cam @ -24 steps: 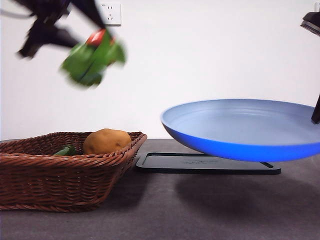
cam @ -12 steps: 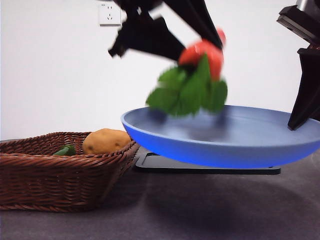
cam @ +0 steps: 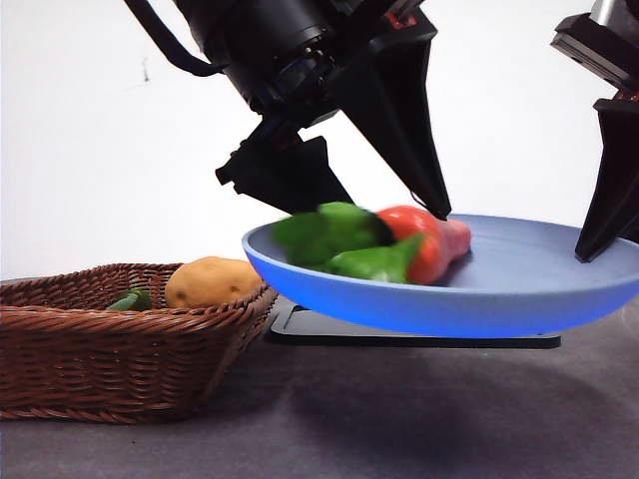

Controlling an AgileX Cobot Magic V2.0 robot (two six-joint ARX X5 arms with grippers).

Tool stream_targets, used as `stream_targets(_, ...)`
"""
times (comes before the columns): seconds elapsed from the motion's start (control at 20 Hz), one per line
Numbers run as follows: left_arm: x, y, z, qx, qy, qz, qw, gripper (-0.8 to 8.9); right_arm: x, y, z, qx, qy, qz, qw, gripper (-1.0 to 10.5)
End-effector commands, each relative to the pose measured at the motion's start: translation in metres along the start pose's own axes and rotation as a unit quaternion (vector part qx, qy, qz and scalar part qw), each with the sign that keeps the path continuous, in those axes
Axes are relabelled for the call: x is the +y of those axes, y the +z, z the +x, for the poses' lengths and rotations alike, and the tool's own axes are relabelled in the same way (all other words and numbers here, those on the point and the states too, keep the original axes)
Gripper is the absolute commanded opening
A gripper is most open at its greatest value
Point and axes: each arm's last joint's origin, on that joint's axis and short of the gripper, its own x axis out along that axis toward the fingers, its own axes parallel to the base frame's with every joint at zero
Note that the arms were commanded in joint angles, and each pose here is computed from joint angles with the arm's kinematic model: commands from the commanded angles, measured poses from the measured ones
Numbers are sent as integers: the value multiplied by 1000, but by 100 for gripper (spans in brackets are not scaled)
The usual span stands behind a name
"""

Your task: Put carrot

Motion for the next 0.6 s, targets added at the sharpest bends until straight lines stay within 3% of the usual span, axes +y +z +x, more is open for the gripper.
stream_targets(0.05, -4, 3, -4, -7, -5, 11, 1000, 291, 2, 3, 0, -2, 4, 6, 1000, 3)
stream_targets(0.35, -12, -6, -64, -52, 2, 13, 999, 285, -12, 14, 22, 34, -20, 36, 999, 3)
stream_targets(0.6, -19, -30, -133, -131, 85, 27, 987, 285, -29, 61, 46, 28, -38, 52, 998, 3)
